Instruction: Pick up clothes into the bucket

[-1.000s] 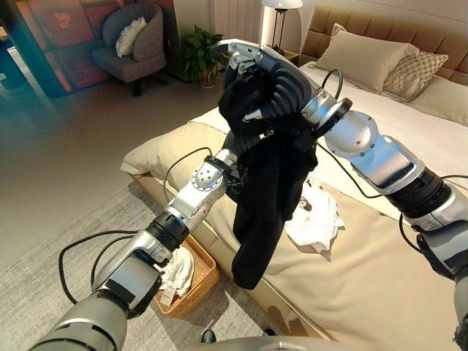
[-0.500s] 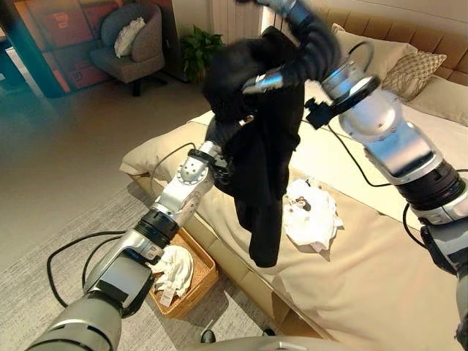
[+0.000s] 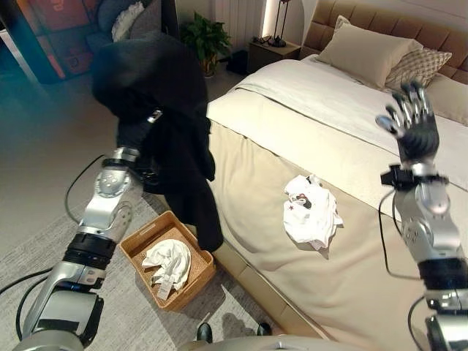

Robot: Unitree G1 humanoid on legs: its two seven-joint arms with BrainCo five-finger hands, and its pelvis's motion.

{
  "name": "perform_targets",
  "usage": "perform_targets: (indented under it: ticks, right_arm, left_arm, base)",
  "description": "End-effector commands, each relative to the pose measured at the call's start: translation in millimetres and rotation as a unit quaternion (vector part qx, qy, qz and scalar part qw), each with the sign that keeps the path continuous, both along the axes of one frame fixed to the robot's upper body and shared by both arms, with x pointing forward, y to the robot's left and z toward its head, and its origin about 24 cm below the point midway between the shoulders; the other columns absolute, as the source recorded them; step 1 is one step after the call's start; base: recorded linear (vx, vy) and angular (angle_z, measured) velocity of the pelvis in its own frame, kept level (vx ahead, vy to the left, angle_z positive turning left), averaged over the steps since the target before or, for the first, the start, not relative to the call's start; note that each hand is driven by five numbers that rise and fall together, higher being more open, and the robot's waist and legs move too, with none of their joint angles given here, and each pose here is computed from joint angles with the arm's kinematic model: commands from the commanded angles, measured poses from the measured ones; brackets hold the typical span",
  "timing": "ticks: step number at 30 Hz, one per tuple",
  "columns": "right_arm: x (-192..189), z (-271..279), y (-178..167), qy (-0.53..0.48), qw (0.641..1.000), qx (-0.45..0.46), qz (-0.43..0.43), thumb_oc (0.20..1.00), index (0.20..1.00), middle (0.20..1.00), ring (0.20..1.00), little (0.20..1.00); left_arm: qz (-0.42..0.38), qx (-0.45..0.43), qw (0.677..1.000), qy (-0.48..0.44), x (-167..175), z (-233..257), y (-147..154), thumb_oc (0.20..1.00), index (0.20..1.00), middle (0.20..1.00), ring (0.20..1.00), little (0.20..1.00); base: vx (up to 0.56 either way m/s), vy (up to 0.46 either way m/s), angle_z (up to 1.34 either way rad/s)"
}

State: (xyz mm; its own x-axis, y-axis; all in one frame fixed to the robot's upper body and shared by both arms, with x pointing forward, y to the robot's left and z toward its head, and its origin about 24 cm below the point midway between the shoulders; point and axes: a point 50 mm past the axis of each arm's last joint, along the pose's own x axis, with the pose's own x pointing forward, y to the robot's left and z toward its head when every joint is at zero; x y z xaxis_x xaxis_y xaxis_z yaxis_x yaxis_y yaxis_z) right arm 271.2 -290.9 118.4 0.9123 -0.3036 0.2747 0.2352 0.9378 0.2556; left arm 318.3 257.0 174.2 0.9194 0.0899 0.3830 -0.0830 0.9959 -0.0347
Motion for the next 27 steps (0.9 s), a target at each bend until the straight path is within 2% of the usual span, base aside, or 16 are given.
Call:
perform_targets:
  ticks: [1,3,4,7,12,15,22,27]
  right_arm:
    - [-9.8,-21.0,-11.6,0.011,0.999,0.044,-0.027,1.000,1.000,1.000,1.000,1.000]
    - [-15.8,-30.9,-7.9,0.028,0.998,0.040,-0.029,1.000,1.000,1.000,1.000,1.000]
    - [-27.6,-60.2,-13.9,0.080,0.994,0.058,-0.054,1.000,1.000,1.000,1.000,1.000]
    - [-37.0,-84.8,-10.5,0.122,0.988,0.069,-0.063,1.000,1.000,1.000,1.000,1.000]
    - [-59.4,-123.4,-9.2,0.207,0.973,0.049,-0.087,1.000,1.000,1.000,1.000,1.000]
    - [-72.6,-145.6,-11.6,0.277,0.957,0.006,-0.086,1.000,1.000,1.000,1.000,1.000]
    - [-71.7,-155.0,-18.1,0.329,0.939,-0.061,-0.075,1.000,1.000,1.000,1.000,1.000]
    - [-66.2,-149.5,-19.1,0.319,0.942,-0.076,-0.073,1.000,1.000,1.000,1.000,1.000]
  left_arm:
    - [0.085,0.055,0.989,-0.105,-8.8,54.4,32.4,0.200,0.200,0.200,0.200,0.200]
    - [0.105,0.058,0.987,-0.103,-10.9,54.9,40.4,0.200,0.200,0.200,0.200,0.200]
    - [0.127,0.067,0.983,-0.110,-14.7,59.0,49.4,0.200,0.200,0.200,0.200,0.200]
    - [0.151,0.072,0.980,-0.112,-17.4,59.1,56.3,0.200,0.200,0.200,0.200,0.200]
    - [0.194,0.079,0.971,-0.118,-20.8,58.2,65.9,0.200,0.200,0.200,0.200,0.200]
    - [0.218,0.082,0.966,-0.114,-21.7,57.7,73.3,0.200,0.200,0.200,0.200,0.200]
    - [0.237,0.081,0.959,-0.129,-18.2,71.8,78.9,0.200,0.200,0.200,0.200,0.200]
    - [0.249,0.084,0.953,-0.149,-13.1,91.7,79.0,0.200,0.200,0.200,0.200,0.200]
  base:
    - [-0.07,-0.009,0.16]
    - [-0.14,-0.015,0.15]
    - [-0.19,-0.017,0.18]
    - [-0.21,0.002,0.28]
    - [-0.14,0.011,0.20]
    - [-0.09,0.034,0.29]
    - [-0.05,0.050,-0.05]
    - [-0.02,0.023,-0.09]
